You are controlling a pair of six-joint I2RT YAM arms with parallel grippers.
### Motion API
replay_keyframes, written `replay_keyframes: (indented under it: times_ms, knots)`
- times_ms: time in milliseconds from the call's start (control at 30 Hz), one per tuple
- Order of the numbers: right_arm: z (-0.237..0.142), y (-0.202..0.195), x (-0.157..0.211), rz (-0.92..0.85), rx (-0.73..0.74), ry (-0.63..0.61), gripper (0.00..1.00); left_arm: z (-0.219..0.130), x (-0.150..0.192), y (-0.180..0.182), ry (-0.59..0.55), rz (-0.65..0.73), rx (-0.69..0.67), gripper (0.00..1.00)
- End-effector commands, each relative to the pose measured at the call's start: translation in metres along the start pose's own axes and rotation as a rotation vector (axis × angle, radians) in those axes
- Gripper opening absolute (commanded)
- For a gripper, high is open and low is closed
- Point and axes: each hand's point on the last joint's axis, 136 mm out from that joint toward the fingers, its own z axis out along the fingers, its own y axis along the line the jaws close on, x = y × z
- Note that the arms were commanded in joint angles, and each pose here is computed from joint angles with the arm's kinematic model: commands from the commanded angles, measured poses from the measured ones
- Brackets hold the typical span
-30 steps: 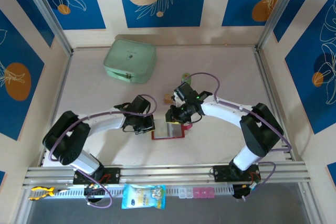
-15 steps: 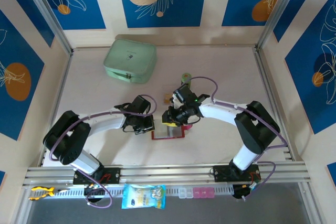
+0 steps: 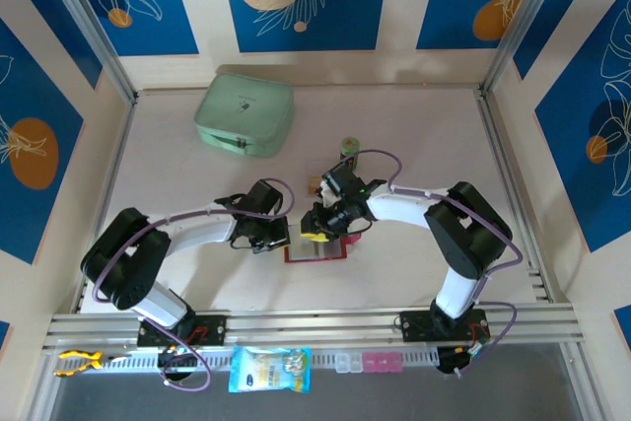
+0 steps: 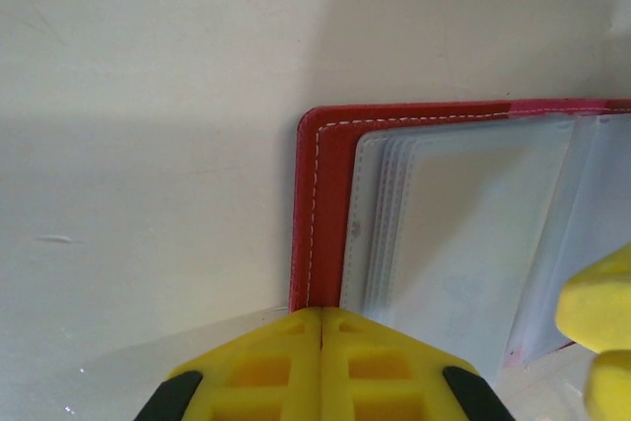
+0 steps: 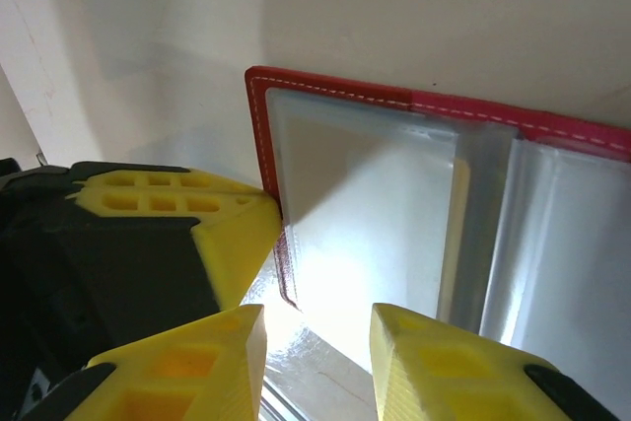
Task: Take the credit cards out of the card holder
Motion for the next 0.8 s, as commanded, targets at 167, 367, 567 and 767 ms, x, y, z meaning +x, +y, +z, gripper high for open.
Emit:
replay_keyframes:
  times_ms: [167, 367, 567, 767]
  knots:
    - [0.013, -0.009, 0.009, 0.024, 0.003, 0.056, 0.33, 0.004, 0.008, 0.011, 0.023, -0.013, -0.038, 0.03]
    - [0.014, -0.019, 0.008, 0.014, 0.065, 0.045, 0.33, 0.004, 0.009, 0.013, 0.026, -0.013, -0.048, 0.03]
    - [0.008, -0.022, 0.006, -0.03, 0.1, 0.016, 0.33, 0.006, 0.01, 0.015, 0.033, -0.015, -0.057, 0.03]
    - [0.005, -0.022, 0.006, -0.061, 0.103, 0.009, 0.33, 0.007, 0.011, 0.017, 0.037, -0.016, -0.062, 0.03]
